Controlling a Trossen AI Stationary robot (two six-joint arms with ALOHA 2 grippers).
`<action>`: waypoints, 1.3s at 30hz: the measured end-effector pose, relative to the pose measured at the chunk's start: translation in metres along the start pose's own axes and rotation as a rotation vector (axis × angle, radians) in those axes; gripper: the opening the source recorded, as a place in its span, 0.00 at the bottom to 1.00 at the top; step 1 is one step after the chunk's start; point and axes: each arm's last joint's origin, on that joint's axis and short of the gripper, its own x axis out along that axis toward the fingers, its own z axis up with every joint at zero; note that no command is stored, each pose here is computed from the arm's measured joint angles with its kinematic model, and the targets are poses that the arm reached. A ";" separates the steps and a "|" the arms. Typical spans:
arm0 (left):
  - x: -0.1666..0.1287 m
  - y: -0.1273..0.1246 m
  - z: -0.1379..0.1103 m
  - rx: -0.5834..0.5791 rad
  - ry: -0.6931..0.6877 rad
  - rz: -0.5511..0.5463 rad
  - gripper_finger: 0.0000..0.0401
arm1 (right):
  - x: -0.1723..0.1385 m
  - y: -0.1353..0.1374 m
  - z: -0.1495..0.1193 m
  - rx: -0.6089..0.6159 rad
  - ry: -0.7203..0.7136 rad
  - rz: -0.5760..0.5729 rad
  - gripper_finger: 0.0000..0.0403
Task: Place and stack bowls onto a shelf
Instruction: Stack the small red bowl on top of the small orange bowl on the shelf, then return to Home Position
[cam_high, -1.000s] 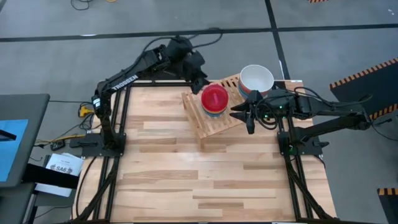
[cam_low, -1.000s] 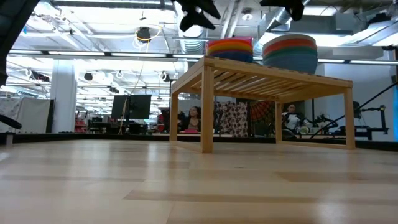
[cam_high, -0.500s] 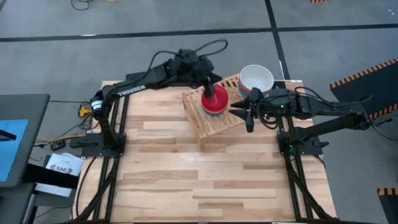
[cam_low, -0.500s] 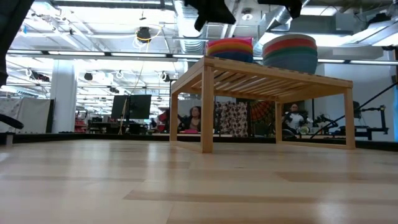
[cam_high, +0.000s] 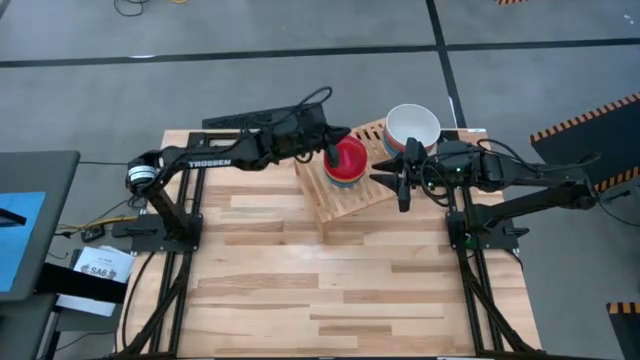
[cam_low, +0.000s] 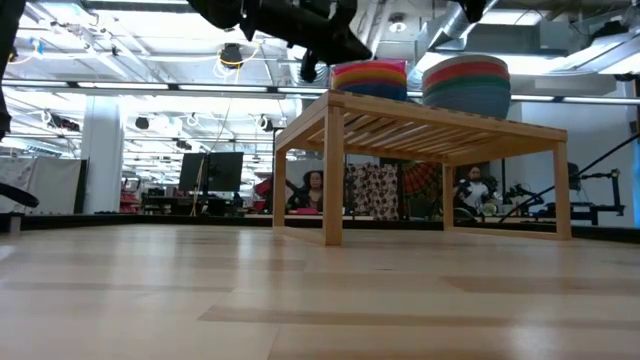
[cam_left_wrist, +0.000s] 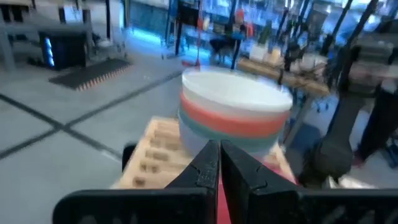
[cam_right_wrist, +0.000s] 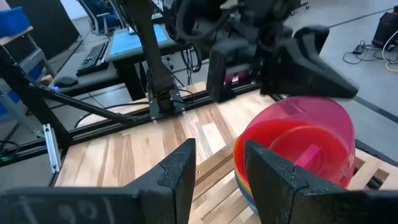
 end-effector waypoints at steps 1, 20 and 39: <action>0.001 0.000 0.001 -0.001 -0.016 0.000 0.00 | 0.000 0.000 0.000 0.000 0.000 -0.001 0.40; 0.002 0.009 -0.011 0.046 0.109 0.038 0.00 | 0.002 -0.012 0.003 0.017 -0.013 -0.057 0.40; -0.073 -0.005 0.076 0.142 -0.036 -0.048 0.00 | 0.031 -0.011 -0.001 0.024 -0.016 -0.081 0.36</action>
